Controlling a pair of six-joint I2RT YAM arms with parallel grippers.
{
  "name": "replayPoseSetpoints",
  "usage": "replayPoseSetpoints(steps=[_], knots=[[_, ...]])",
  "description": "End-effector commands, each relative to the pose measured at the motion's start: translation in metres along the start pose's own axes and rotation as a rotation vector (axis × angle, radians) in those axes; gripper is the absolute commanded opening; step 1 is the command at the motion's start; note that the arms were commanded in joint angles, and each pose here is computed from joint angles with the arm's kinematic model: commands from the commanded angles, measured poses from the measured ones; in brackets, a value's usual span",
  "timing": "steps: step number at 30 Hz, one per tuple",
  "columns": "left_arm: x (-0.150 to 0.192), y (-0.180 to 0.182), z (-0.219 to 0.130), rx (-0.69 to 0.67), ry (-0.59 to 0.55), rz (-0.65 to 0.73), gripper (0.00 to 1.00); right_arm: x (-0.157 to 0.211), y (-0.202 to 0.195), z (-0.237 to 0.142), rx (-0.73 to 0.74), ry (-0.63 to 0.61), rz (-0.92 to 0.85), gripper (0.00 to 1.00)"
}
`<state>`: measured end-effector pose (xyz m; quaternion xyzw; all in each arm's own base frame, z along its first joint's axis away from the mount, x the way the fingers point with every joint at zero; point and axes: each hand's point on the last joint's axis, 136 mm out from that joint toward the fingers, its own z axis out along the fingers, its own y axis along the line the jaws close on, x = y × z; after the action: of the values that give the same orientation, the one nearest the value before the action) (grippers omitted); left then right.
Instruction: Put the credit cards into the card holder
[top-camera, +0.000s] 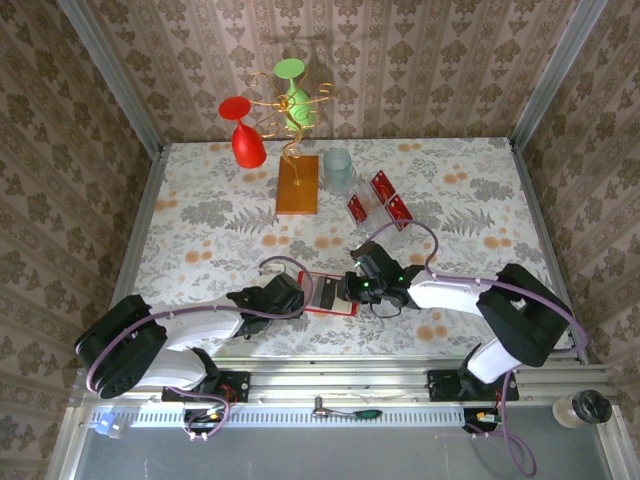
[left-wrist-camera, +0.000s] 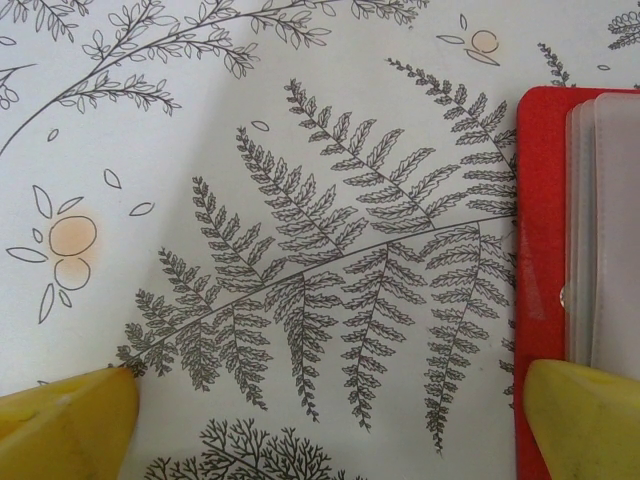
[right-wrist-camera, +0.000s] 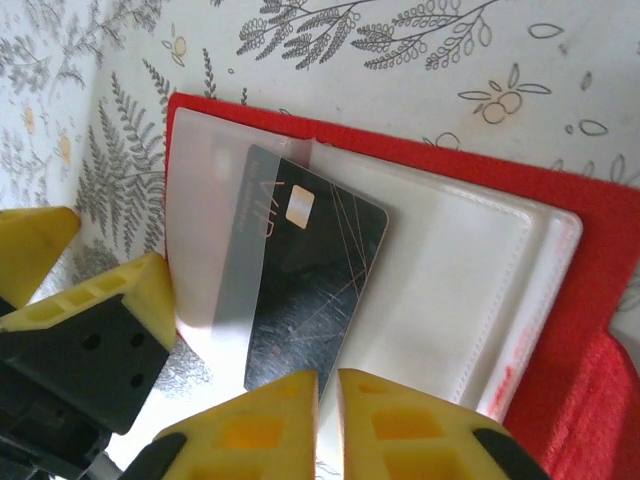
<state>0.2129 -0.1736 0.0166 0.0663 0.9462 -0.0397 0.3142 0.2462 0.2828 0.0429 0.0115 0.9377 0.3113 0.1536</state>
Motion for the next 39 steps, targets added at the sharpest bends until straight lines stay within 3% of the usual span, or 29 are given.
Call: replayPoseSetpoints(steps=[1,24,33,39], knots=[[0.025,0.011,0.006,-0.025,0.071,0.029,1.00,0.009,-0.012,0.010,0.061,0.064,-0.025,0.12],[0.028,0.007,0.009,-0.010,0.077,0.024,1.00,0.012,0.015,0.048,0.038,0.154,-0.072,0.07],[0.028,0.005,0.008,0.000,0.071,0.018,1.00,0.001,0.019,0.018,0.065,0.100,-0.113,0.06],[0.028,0.005,0.008,0.001,0.068,0.018,1.00,0.001,0.030,0.020,0.046,0.102,-0.123,0.04]])
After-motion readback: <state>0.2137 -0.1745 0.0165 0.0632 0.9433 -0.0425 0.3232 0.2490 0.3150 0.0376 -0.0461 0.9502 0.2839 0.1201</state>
